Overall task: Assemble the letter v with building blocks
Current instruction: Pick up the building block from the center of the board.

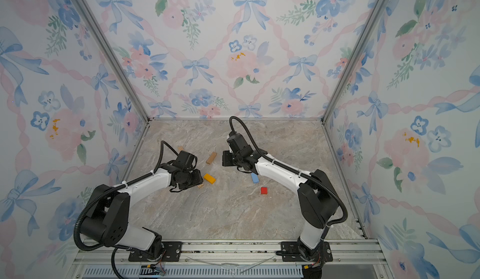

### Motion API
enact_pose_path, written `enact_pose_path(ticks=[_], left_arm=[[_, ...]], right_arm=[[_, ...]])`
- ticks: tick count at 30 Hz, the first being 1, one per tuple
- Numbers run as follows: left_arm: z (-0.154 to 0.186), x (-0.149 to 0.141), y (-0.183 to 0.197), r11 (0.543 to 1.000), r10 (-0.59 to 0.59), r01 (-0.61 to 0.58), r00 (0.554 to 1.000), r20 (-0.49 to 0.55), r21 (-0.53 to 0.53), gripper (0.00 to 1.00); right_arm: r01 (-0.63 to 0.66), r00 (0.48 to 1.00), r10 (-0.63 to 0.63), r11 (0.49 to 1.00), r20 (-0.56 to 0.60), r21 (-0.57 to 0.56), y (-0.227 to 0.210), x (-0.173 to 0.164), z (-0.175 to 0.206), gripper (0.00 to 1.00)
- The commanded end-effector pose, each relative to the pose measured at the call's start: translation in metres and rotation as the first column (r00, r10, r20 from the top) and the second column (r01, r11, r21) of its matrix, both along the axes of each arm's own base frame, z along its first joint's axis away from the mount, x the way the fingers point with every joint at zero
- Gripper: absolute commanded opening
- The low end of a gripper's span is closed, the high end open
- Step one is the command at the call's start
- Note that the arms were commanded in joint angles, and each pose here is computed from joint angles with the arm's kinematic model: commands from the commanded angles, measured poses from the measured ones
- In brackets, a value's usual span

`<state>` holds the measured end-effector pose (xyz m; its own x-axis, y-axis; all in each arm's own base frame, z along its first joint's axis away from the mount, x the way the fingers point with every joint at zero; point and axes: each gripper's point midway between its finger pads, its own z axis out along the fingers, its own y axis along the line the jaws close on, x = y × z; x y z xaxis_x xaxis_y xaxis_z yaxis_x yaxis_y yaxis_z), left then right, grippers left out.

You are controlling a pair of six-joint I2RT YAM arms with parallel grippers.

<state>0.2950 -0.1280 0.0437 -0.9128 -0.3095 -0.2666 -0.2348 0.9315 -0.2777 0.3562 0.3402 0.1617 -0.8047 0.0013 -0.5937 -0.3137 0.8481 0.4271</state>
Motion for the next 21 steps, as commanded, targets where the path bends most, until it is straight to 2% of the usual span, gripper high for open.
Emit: enact_pose_path(ticks=[1,13,21], left_arm=[[-0.002,0.001,0.002,0.998,0.062,-0.061,0.998,-0.021,0.022,0.55],[-0.014,0.002,-0.001,0.99,0.135,-0.133,0.989,-0.057,0.039,0.56],[-0.019,0.006,-0.005,0.989,0.143,-0.14,0.987,-0.076,0.046,0.57]], right_arm=[[0.032,0.999,-0.032,0.999,0.024,0.013,-0.012,0.006,0.007,0.07],[0.048,0.999,-0.048,0.999,-0.012,0.016,-0.023,0.007,-0.009,0.08],[0.05,0.998,-0.049,0.999,-0.025,0.021,-0.025,0.007,-0.013,0.08]])
